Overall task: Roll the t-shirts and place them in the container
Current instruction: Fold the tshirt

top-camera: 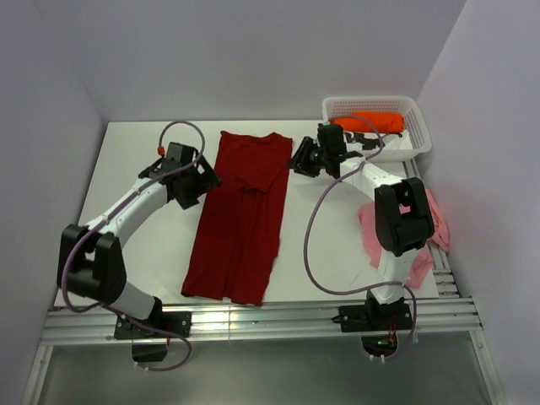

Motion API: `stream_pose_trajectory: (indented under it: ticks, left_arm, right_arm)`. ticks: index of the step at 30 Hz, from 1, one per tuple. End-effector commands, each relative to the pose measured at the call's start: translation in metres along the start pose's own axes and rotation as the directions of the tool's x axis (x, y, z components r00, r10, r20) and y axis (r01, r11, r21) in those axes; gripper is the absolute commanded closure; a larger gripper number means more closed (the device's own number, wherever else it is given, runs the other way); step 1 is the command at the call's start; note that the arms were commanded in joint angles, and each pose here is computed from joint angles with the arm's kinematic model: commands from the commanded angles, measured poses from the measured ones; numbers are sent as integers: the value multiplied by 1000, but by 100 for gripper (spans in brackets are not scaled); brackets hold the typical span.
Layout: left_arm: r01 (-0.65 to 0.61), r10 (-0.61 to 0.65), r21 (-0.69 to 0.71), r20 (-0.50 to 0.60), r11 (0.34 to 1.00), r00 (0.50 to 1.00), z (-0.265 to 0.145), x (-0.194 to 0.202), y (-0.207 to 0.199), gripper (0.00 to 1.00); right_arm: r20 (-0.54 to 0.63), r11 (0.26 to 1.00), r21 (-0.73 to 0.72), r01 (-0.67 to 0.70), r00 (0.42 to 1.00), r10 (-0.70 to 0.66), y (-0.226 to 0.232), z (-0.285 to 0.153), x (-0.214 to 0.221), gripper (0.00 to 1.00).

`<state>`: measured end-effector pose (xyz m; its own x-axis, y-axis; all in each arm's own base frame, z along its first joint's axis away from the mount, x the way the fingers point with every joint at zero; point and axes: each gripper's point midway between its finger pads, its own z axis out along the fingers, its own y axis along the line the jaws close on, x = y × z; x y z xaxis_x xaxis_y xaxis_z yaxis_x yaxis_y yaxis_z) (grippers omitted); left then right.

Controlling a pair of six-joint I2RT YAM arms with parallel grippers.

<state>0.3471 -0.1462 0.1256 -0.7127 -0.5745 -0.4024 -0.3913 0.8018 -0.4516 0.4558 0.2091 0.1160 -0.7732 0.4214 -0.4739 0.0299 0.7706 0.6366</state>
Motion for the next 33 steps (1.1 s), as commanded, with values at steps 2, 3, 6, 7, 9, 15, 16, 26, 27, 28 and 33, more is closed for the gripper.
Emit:
stream_pose_trajectory:
  ticks: [2,3,6,7,9,15,16,26,27,28,33]
  left_arm:
    - [-43,40,115,22,992,999,18,-33,-36,5]
    - [-46,44,121,16,992,999,20,-33,-39,5]
    - [-55,54,123,15,991,998,32,-37,-44,5]
    - [-59,59,110,3,992,998,40,-37,-43,5]
    - [-68,70,100,-13,993,997,49,-36,-42,6]
    - [-71,76,78,-57,994,996,77,-30,-38,6]
    - [-70,75,80,-58,994,996,79,-31,-38,7]
    - [-83,91,107,-75,991,993,102,-37,-51,7]
    - [-84,93,111,-77,990,993,103,-37,-52,7]
    - [-84,93,117,-74,990,993,105,-40,-56,7]
    - [-81,91,120,-84,989,992,121,-50,-64,7]
  right_arm:
    - [-54,997,-79,-1,999,-3,14,6,27,54]
    - [-75,996,-91,1,997,-7,19,8,37,55]
    - [-121,996,-89,-16,993,5,15,17,58,55]
    - [-138,996,-89,-21,990,8,16,19,65,55]
    - [-152,994,-104,-24,988,8,17,25,72,56]
    - [-182,999,-26,-30,983,25,1,48,79,59]
    - [-186,1000,-6,-27,982,25,-3,51,79,60]
    - [-172,976,209,-63,980,100,-50,82,39,66]
    - [-159,969,237,-63,982,103,-57,85,31,66]
    - [-154,968,243,-57,983,96,-54,85,20,66]
    - [-141,958,268,-105,979,147,-75,101,0,64]
